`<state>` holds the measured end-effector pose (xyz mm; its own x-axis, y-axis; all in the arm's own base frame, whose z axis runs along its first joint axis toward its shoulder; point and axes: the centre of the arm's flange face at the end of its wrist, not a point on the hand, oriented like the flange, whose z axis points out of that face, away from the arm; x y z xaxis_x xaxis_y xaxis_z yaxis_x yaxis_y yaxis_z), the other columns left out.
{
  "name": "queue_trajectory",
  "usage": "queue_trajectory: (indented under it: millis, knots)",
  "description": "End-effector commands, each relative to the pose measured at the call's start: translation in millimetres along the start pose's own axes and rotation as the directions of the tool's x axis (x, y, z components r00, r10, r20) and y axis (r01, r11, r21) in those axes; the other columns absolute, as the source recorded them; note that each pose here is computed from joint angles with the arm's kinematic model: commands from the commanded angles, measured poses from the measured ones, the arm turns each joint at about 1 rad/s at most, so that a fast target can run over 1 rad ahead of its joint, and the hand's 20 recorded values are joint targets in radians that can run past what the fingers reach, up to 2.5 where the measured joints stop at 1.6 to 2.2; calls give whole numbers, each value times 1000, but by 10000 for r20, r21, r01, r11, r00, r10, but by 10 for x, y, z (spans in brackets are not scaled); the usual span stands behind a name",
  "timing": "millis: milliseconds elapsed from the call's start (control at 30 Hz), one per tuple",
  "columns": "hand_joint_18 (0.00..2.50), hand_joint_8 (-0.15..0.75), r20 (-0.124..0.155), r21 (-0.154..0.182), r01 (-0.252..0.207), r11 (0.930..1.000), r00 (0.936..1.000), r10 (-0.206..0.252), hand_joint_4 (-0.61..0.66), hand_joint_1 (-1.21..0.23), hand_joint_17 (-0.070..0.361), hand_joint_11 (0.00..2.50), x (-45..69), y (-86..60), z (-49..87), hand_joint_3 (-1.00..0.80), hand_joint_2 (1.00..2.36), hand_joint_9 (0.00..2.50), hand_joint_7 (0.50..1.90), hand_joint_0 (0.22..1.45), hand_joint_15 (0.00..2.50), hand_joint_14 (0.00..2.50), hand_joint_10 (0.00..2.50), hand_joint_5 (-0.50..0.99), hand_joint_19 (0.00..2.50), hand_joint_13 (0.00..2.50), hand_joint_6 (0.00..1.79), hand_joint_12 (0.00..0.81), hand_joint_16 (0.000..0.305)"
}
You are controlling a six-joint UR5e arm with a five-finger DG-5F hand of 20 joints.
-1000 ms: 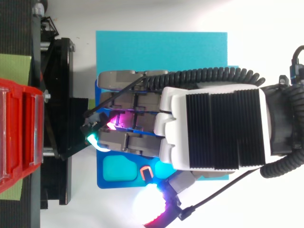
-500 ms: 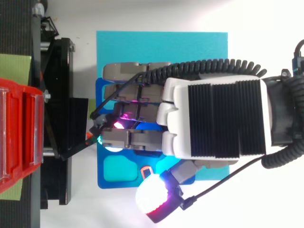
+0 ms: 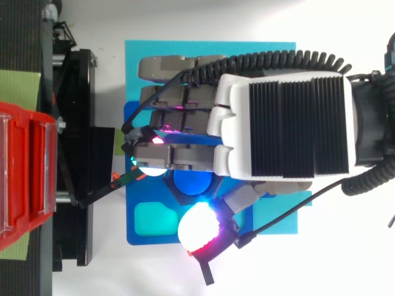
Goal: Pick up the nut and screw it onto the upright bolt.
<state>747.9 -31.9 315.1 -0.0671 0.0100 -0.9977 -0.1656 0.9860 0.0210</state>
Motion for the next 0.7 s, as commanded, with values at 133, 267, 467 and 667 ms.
queue_trajectory:
  millis: [133,267,467,667]
  knots:
    - [402,251,-14,-25,-6,10000,10000,6,137,-204,49,0,1,-82,-23,-500,1000,794,1235,527,0,0,0,-39,0,711,678,230,22]
    - [430,256,-44,-10,2,10000,10000,-2,130,-209,48,0,3,-132,-39,-500,1000,837,1180,530,0,0,0,-37,0,740,717,226,21]
    - [451,267,-104,5,95,10000,9999,-95,133,-220,37,0,9,-229,-72,-500,1000,935,1161,539,0,0,0,-25,0,794,739,209,17]
    - [482,267,-58,-87,89,9999,9999,-90,131,-230,26,0,4,-297,-90,-500,1000,1042,1131,545,0,0,0,-12,0,865,752,189,11]
